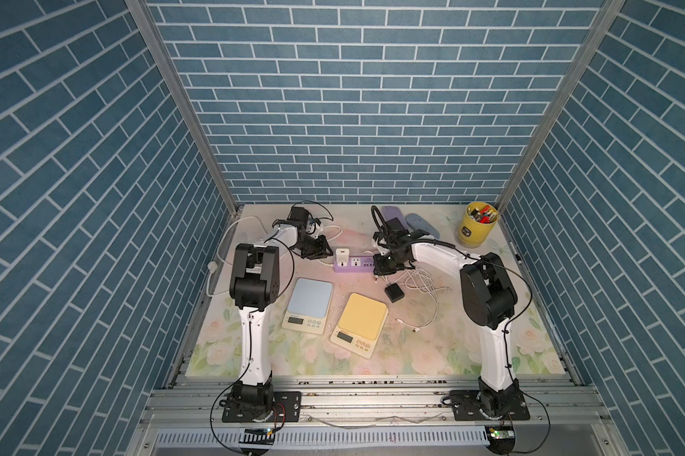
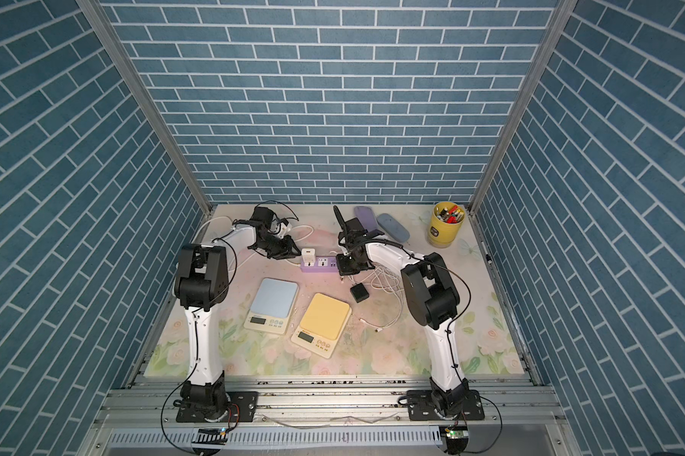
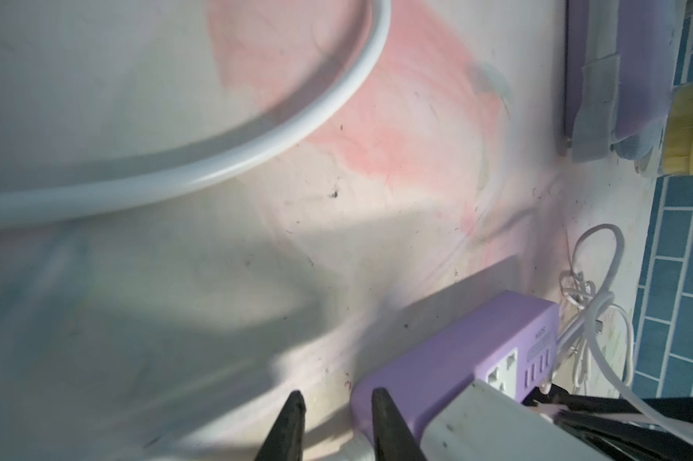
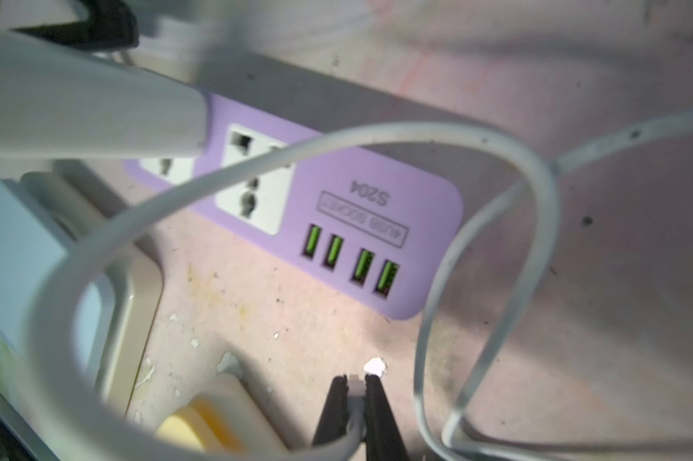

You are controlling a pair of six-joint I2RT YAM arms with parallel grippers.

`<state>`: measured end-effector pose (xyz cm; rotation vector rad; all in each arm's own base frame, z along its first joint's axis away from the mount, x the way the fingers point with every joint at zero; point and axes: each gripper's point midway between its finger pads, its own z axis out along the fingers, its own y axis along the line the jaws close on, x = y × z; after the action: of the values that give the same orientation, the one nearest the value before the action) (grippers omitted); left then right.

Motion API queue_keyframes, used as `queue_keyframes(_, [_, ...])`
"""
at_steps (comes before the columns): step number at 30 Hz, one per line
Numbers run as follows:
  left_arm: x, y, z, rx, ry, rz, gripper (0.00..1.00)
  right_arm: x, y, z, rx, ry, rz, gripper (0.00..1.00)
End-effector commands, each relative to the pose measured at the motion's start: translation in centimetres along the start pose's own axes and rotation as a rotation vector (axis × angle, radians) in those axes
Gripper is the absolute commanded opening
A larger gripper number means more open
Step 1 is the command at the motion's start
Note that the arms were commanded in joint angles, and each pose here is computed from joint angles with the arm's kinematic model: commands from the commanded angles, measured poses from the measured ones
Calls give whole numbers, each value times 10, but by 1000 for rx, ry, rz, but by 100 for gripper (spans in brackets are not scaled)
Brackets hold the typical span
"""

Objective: Charge the electronic scale
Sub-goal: Adjust the socket at the center of the board, then insert the charging cable into the plug.

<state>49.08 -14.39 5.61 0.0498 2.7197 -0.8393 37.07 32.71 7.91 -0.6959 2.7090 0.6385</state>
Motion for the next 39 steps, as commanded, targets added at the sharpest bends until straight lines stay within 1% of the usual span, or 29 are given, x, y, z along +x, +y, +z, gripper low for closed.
queue_keyframes(1, [-13,-3,-45,3,-88,34,33,-29,36,-39,-90,-123,-288,0])
queue_keyframes(4, [-4,-10,-56,51,-102,12,34,-47,59,-52,-177,-167,-428,0])
queue_keyframes(7, [13,-16,-53,115,-99,-35,34,-69,77,-61,-233,-210,-546,0])
queue_keyframes(11, [27,-22,-50,187,-115,-86,34,-92,94,-65,-299,-248,-669,0])
queue_keyframes(12, [29,-23,-50,193,-116,-90,34,-94,94,-56,-315,-239,-686,0])
queue_keyframes(16, [31,-29,-56,210,-129,-82,34,-105,105,-49,-375,-278,-789,0])
queue_keyframes(19, [28,-35,-62,224,-141,-78,34,-107,107,-39,-376,-303,-874,0])
queue_keyframes(23, [26,-42,-64,243,-143,-69,34,-110,107,-28,-369,-311,-927,0])
queue_keyframes(28, [21,-52,-65,259,-146,-45,35,-109,107,-15,-365,-292,-967,0])
queue_keyframes(34, [21,-59,-57,277,-126,-34,35,-105,103,0,-359,-275,-1012,0])
queue_keyframes(39, [19,-60,-49,281,-114,-37,35,-101,100,9,-361,-253,-1020,0])
